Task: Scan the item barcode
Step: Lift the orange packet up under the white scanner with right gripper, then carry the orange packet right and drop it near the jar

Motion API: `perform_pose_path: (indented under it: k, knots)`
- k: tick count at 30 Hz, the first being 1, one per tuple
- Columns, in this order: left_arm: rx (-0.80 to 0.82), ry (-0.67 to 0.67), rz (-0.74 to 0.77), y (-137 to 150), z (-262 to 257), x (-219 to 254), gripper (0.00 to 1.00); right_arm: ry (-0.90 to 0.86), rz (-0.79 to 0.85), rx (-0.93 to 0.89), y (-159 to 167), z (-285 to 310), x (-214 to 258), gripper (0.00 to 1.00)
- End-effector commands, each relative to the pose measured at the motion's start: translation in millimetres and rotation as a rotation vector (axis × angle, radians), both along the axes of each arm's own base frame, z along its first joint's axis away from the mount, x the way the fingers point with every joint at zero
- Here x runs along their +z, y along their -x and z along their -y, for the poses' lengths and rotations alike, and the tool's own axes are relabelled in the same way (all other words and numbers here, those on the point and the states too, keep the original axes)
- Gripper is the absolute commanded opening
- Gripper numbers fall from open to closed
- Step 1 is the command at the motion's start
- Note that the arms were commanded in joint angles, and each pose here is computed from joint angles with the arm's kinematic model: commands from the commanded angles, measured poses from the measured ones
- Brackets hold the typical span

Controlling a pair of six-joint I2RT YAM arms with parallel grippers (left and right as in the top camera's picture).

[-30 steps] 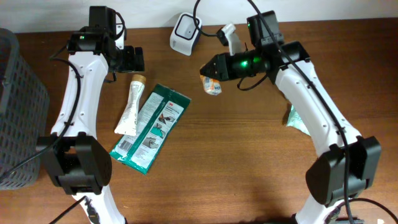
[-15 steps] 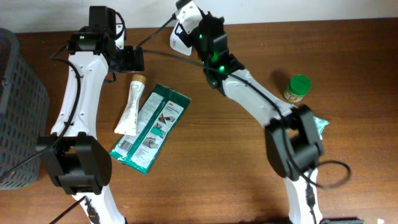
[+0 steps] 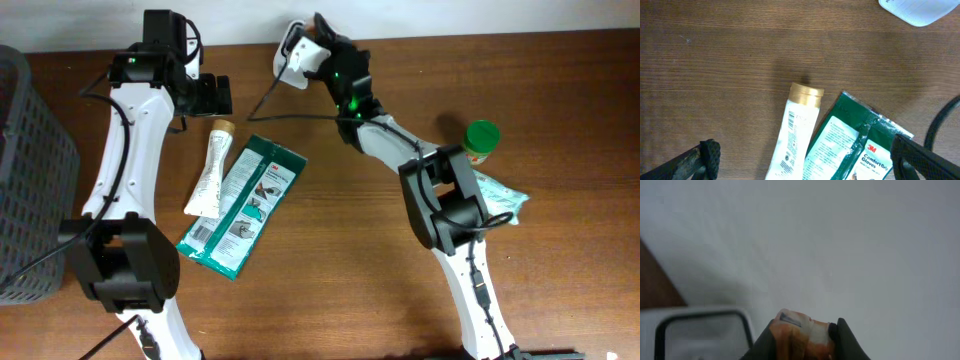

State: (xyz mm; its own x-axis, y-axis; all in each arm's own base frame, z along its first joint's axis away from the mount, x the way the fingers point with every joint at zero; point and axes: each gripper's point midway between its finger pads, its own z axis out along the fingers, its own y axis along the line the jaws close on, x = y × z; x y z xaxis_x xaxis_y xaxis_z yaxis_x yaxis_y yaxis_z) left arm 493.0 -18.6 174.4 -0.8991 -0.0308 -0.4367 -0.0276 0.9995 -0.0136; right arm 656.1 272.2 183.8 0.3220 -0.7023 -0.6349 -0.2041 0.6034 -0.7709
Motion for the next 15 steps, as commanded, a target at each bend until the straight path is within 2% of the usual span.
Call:
perform_pose_path:
  k: [1,6,9,15]
  knots:
    - [-0.005,-0.007,0.047,-1.3,-2.5,19.8,0.99,0.018,-0.021,0.197,12.5,-33.6,5.6,0.15]
    - [-0.005,-0.007,0.047,-1.3,-2.5,19.8,0.99,0.050,-0.077,0.210,11.9,-31.5,-12.0,0.16]
    - [-0.006,-0.007,0.047,-1.3,-2.5,19.6,0.99,0.159,-0.067,0.204,10.2,-26.4,-22.5,0.16]
    - [-0.006,-0.007,0.047,-1.3,-2.5,19.6,0.99,0.160,-0.066,0.203,10.1,-26.2,-22.3,0.16]
